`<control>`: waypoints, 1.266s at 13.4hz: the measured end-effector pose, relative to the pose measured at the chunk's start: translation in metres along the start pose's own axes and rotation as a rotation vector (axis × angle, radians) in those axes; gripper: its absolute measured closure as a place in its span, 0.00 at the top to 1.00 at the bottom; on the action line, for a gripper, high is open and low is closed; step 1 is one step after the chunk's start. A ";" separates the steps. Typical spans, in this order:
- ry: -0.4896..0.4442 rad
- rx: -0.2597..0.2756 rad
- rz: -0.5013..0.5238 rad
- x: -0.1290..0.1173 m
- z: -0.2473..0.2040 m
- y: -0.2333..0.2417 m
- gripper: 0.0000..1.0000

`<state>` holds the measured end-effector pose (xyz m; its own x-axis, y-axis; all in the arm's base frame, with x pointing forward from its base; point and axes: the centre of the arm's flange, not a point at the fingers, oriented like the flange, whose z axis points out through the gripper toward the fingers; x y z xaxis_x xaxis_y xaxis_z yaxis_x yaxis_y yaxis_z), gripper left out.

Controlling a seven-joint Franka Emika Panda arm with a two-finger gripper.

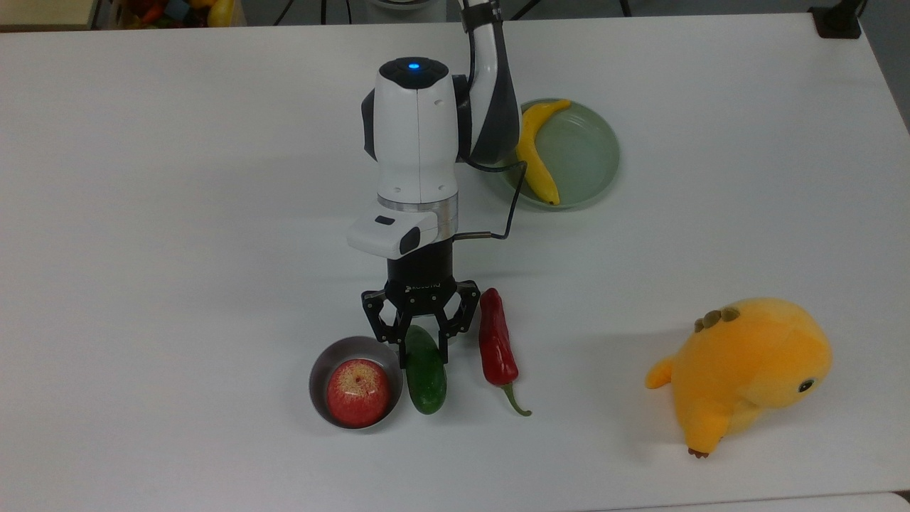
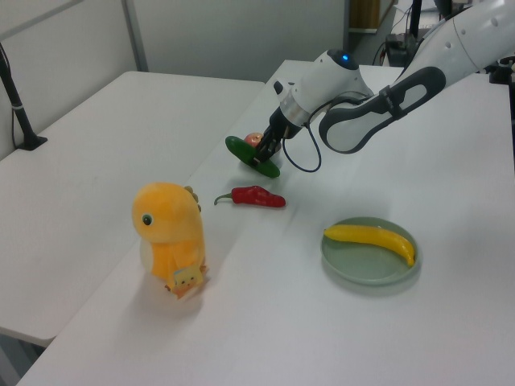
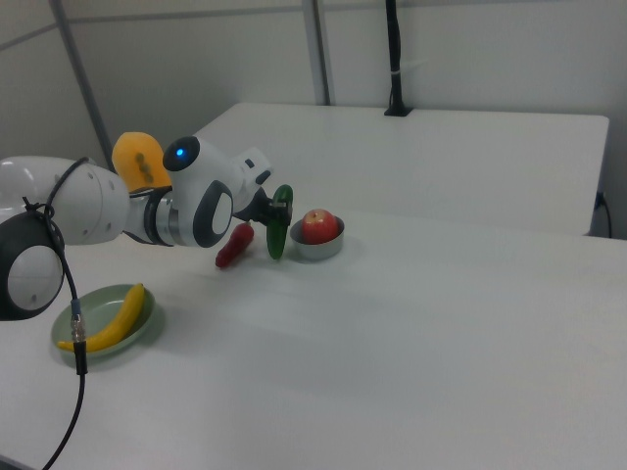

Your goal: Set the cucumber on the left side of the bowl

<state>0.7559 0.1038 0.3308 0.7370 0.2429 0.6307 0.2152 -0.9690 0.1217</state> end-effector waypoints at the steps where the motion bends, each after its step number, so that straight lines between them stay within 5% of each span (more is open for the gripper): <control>1: 0.000 0.000 0.000 0.000 0.000 0.000 0.54; 3: 0.001 0.000 -0.001 0.000 0.000 -0.001 0.59; 5: 0.005 0.000 -0.001 0.002 -0.001 0.000 0.80; 11: 0.069 -0.007 0.004 0.032 -0.036 0.005 0.85; 14: 0.110 -0.011 0.010 0.049 -0.074 0.010 1.00; 17: 0.032 -0.003 0.029 0.059 -0.118 0.016 1.00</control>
<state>0.7267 0.0972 0.4603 0.7223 0.2134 0.6579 0.1925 -0.9756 0.1051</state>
